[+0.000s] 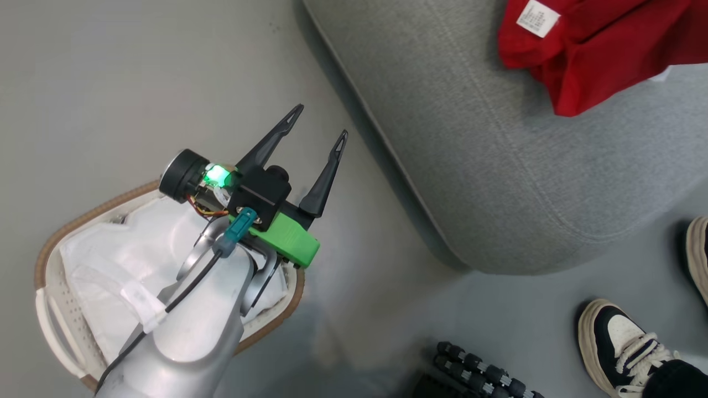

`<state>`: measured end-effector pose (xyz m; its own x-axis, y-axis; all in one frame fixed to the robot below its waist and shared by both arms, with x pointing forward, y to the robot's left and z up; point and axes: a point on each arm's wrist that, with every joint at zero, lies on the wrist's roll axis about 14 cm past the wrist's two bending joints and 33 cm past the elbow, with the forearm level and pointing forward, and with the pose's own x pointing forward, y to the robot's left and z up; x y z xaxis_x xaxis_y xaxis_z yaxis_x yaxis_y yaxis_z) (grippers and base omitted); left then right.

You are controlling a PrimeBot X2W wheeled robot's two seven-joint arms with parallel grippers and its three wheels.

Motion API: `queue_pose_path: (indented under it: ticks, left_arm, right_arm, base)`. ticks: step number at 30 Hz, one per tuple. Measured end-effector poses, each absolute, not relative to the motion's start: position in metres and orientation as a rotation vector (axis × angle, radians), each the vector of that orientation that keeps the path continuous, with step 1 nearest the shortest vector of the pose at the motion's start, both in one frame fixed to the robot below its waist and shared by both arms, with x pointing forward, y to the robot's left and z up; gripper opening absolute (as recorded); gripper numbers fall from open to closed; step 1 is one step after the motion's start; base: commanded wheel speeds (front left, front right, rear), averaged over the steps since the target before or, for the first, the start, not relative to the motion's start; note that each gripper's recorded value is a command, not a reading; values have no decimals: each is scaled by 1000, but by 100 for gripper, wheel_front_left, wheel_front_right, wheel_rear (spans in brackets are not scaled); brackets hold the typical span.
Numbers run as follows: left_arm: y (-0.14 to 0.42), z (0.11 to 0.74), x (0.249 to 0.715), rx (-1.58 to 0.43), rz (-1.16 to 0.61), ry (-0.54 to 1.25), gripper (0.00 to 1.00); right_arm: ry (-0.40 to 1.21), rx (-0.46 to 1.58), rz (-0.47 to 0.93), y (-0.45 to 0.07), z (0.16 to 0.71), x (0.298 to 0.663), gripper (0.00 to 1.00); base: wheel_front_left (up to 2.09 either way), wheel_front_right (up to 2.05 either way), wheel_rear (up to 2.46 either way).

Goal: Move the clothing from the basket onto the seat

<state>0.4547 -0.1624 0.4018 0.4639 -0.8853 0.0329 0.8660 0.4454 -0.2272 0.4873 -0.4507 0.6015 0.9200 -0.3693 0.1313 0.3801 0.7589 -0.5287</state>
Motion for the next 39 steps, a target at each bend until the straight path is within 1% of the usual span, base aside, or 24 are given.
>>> queue_pose_path:
  ticks: [8, 12, 18, 19, 20, 21, 22, 23, 24, 25, 32, 39]
  left_arm:
    - [-144, 376, 472, -224, -1026, 129, 100]
    - [-134, 361, 477, -225, -998, 154, 100]
    - [-123, 345, 483, -220, -962, 181, 100]
    - [-121, 344, 483, -220, -958, 182, 100]
    - [-120, 343, 483, -219, -955, 186, 100]
    - [-119, 341, 483, -217, -952, 189, 100]
    - [-118, 341, 483, -217, -950, 192, 100]
    - [-118, 341, 483, -219, -946, 194, 100]
    - [-117, 342, 484, -218, -945, 193, 100]
    - [-117, 343, 484, -215, -944, 192, 100]
    - [-114, 357, 486, -206, -924, 176, 100]
    - [-108, 378, 483, -217, -889, 158, 100]
  right_arm:
    - [88, -550, -465, -471, 548, 501, 0]
    - [146, -530, -466, -469, 516, 510, 0]
    - [222, -489, -462, -462, 472, 514, 0]
    - [232, -479, -461, -460, 465, 513, 2]
    - [242, -470, -464, -460, 460, 512, 2]
    - [250, -461, -465, -458, 455, 510, 25]
    - [254, -454, -467, -457, 452, 509, 33]
    - [254, -448, -467, -456, 450, 507, 49]
    - [252, -440, -470, -455, 450, 506, 76]
    - [249, -435, -474, -454, 451, 504, 100]
    - [223, -394, -486, -447, 455, 484, 100]
    - [202, -369, -462, -430, 460, 462, 100]
  base:
    - [0, 0, 0]
    - [0, 0, 0]
    - [0, 0, 0]
    - [0, 0, 0]
    - [0, 0, 0]
    - [0, 0, 0]
    - [0, 0, 0]
    - [0, 0, 0]
    - [0, 0, 0]
    - [0, 0, 0]
    - [0, 0, 0]
    - [0, 0, 0]
